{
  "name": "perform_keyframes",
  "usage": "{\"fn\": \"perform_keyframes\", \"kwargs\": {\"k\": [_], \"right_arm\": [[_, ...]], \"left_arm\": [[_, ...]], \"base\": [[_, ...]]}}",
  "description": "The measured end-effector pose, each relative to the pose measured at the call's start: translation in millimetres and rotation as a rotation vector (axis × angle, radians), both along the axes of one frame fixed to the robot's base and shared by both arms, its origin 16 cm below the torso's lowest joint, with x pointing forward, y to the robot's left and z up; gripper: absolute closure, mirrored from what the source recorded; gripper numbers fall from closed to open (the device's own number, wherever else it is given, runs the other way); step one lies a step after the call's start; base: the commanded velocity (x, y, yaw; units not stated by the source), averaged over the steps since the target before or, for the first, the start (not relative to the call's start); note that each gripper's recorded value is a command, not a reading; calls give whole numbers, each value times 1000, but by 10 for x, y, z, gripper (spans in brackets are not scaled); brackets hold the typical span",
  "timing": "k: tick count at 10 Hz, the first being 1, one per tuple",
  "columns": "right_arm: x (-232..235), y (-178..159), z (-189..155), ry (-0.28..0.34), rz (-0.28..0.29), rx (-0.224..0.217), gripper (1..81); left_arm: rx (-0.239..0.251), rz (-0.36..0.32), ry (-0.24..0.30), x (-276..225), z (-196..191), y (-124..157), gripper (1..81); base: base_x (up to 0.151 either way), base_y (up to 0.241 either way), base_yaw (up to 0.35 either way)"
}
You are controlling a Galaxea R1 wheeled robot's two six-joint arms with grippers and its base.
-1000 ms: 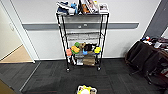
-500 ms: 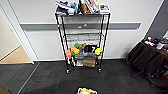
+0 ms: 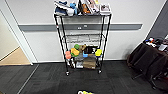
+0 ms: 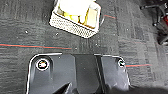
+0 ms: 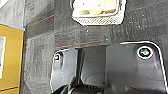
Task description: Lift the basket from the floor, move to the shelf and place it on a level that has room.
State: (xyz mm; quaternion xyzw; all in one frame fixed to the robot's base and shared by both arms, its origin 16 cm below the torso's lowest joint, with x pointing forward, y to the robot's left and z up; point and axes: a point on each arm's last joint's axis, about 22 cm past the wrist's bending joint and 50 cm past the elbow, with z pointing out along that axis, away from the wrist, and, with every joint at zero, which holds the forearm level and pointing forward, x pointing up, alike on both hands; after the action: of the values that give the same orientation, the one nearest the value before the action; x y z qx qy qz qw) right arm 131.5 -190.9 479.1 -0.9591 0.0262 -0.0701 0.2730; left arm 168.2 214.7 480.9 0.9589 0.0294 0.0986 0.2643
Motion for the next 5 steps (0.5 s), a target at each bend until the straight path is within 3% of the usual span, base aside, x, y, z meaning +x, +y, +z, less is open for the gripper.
{"fn": "perform_keyframes", "kwargs": {"k": [5], "right_arm": [[-8,-36,-30,2,-1,-11,10]], "left_arm": [[-7,-1,-1,6,2,-54,10]], "base": [[103,0,0]]}}
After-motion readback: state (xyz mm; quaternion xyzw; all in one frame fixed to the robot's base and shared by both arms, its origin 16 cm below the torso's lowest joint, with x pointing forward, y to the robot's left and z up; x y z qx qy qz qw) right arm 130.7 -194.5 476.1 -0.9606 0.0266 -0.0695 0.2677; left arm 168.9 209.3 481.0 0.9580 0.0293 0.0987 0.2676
